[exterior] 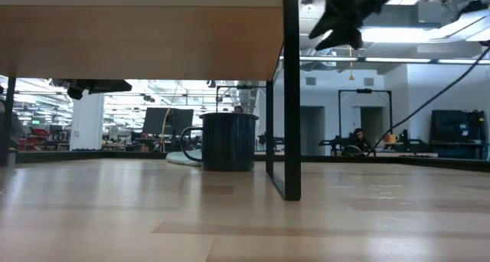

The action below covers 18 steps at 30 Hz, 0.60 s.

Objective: Stack small to large cups/mugs on shelf
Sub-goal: Put the dark blue cup on the shelf

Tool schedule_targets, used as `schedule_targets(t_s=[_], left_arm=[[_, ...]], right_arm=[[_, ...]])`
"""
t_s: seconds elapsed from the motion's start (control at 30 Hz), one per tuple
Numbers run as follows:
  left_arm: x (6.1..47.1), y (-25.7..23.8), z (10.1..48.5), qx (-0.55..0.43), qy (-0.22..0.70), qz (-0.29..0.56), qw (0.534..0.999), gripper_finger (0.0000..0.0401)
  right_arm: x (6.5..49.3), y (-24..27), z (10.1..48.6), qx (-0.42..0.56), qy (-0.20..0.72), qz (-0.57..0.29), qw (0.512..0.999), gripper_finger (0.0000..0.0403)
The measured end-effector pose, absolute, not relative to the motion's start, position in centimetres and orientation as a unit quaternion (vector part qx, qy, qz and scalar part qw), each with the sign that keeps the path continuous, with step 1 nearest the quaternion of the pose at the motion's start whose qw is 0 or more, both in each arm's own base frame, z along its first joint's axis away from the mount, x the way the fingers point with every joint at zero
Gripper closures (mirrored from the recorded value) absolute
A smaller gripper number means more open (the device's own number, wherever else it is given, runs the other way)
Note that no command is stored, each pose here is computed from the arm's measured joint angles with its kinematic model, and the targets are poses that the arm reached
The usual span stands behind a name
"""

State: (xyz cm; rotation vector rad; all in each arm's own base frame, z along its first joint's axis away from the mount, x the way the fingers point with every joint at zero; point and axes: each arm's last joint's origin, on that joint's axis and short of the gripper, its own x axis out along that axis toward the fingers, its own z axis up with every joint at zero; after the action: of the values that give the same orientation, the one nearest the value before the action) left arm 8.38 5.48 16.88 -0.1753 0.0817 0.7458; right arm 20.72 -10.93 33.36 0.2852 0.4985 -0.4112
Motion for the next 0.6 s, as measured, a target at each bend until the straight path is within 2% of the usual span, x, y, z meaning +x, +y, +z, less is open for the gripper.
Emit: schedule_targets(t_s=[0.4,0.6], left_arm=[[8.4,5.5,16.9,-0.088,0.039,0.364,0.926,0.0401],[8.4,5.5,16.9,-0.100,0.034,0.364,0.925,0.0401]], right_arm=[[15.5,-8.1,27.3,0.173,0.160,-0.214,0.948,0.0154],[13.4,-7.0,25.6,0.187,0.114,-0.214,0.952,0.0154]])
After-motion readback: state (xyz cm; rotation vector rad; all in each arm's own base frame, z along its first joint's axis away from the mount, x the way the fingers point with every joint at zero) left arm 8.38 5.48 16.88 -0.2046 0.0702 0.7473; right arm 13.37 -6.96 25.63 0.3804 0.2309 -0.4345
